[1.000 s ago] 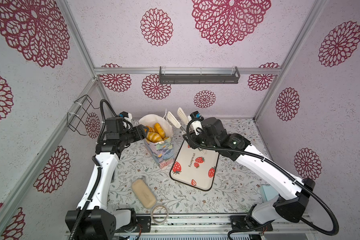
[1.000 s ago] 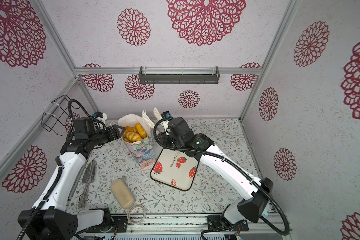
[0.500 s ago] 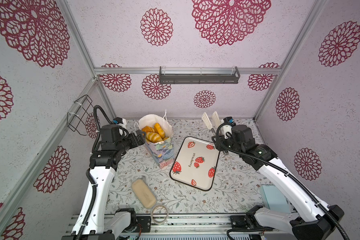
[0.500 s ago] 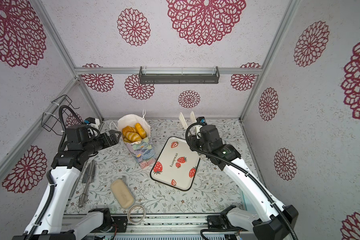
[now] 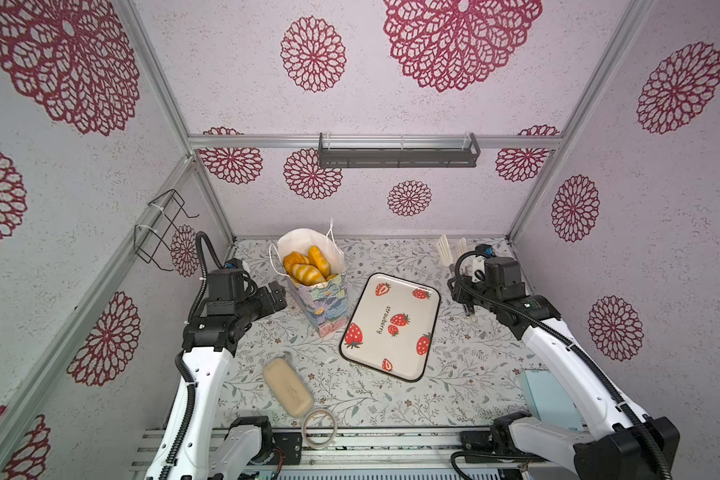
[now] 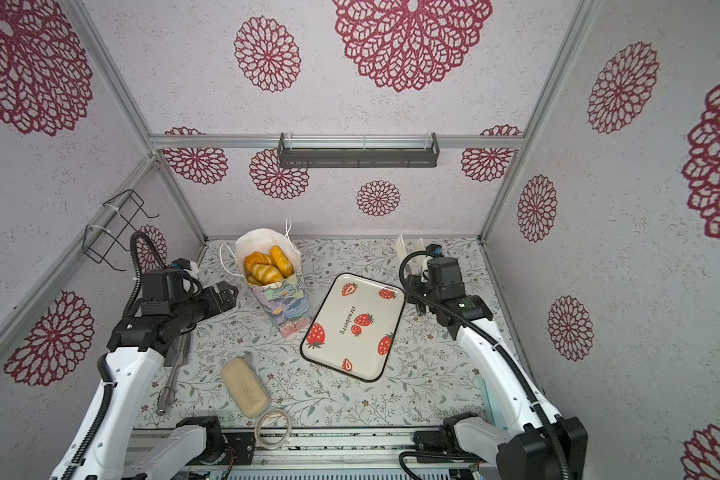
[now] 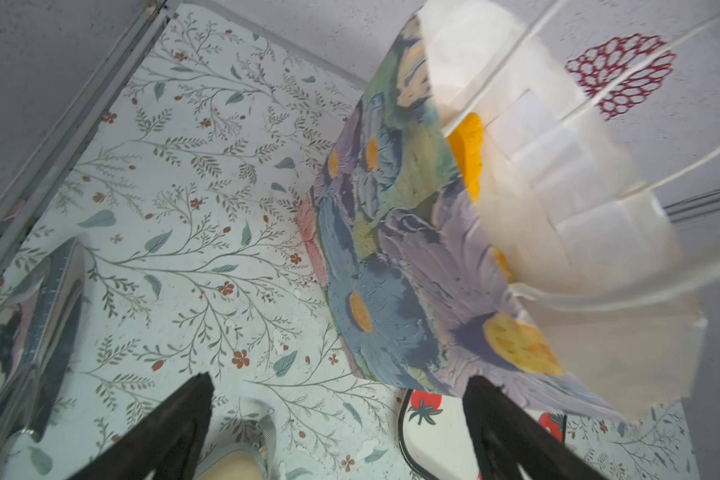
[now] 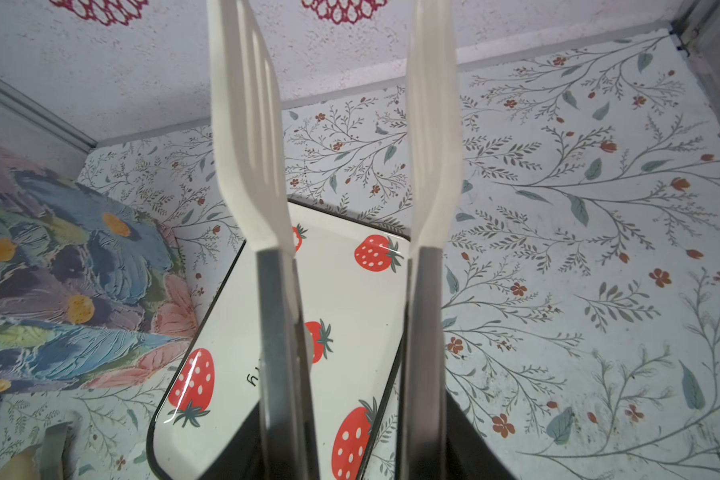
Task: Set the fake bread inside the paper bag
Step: 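Set the bag down with the left gripper while the right gripper withdraws the tongs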
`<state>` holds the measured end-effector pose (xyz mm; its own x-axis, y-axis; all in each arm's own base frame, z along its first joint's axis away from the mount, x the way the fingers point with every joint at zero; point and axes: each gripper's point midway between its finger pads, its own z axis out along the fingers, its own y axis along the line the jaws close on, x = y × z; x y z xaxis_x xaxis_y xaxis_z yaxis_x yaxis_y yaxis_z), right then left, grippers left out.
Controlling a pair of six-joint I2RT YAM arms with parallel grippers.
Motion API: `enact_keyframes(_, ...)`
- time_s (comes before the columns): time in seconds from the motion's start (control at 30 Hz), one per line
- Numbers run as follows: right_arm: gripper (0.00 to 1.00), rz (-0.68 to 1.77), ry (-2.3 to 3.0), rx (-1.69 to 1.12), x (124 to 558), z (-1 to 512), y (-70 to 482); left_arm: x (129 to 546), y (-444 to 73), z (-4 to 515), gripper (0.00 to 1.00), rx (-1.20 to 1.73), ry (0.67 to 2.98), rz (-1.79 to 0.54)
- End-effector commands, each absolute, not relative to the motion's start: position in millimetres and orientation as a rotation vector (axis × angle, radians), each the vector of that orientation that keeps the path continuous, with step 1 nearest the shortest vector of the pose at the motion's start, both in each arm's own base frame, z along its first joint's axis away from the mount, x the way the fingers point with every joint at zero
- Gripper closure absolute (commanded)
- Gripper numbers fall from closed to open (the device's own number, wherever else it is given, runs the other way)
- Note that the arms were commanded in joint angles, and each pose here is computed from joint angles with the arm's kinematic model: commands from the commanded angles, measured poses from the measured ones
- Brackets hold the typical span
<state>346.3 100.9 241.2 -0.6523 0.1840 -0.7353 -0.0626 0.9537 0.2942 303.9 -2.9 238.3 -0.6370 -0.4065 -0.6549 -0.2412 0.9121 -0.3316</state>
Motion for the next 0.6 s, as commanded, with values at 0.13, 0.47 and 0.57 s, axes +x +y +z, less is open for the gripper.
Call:
enact_keyframes(0.13, 0.51, 0.327, 2.286, 0.221, 365.5, 212.9, 74.2, 308.6, 37.3, 206.3, 0.02, -0.72, 2.304, -0.058)
enact_keyframes(0.47, 0.51, 0.168, 2.378, 0.356, 391.1, 151.7, 36.3, 348.0, 55.7, 204.9, 0.02, -0.779, 2.18, 0.013)
enact_keyframes(0.57, 0.51, 0.144, 2.418, 0.384, 400.7, 130.3, 30.8, 355.1, 60.3, 202.0, 0.02, -0.768, 2.187, 0.055)
